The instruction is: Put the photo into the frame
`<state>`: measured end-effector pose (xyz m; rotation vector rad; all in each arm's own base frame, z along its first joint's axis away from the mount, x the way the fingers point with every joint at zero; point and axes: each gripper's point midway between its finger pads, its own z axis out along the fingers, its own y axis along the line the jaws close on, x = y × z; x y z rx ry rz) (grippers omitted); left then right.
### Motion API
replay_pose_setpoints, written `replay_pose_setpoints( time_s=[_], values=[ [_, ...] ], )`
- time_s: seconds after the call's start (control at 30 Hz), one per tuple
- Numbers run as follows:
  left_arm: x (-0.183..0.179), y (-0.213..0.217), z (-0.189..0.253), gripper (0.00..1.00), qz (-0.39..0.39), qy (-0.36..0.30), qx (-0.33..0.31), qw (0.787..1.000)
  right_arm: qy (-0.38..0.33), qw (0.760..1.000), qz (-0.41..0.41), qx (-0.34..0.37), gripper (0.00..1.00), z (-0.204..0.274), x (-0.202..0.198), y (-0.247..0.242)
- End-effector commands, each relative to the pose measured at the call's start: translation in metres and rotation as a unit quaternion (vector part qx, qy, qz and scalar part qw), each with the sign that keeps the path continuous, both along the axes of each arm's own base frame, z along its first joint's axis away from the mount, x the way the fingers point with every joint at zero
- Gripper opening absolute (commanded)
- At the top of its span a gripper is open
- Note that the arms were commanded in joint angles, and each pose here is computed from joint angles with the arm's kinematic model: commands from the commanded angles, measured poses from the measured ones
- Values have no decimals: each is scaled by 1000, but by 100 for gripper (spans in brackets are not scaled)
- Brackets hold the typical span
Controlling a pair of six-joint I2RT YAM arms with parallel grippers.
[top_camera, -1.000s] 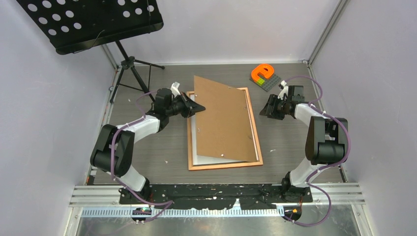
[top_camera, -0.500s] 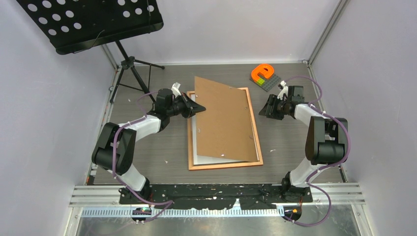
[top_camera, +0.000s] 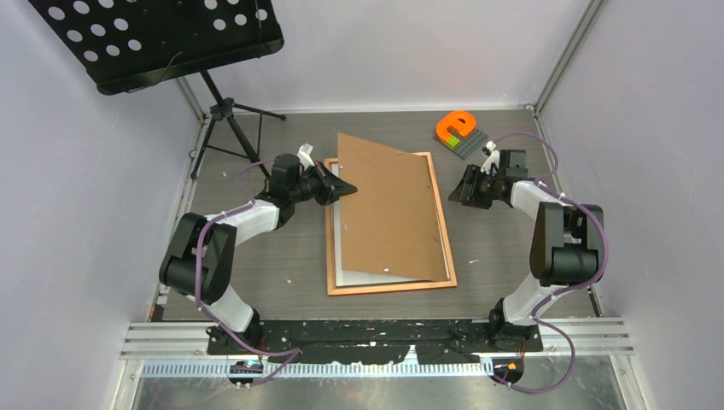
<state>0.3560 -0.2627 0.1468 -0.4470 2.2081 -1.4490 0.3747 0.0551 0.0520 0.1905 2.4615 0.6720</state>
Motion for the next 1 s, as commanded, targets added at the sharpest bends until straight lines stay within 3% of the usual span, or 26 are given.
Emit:
replay_pose_setpoints(
  time_s=[0.0,0.6,0.97],
  values=[
    [0,-3,32,0,-5,-48,-15,999,-13,1000,3,2,55,3,5,2],
    [-1,2,43,0,-3,-56,-18,998,-14,1000,5,-1,55,2,6,1],
    [-1,-8,74,0,-20,-75,-71,994,-10,1000,3,-3,55,0,6,0]
  ],
)
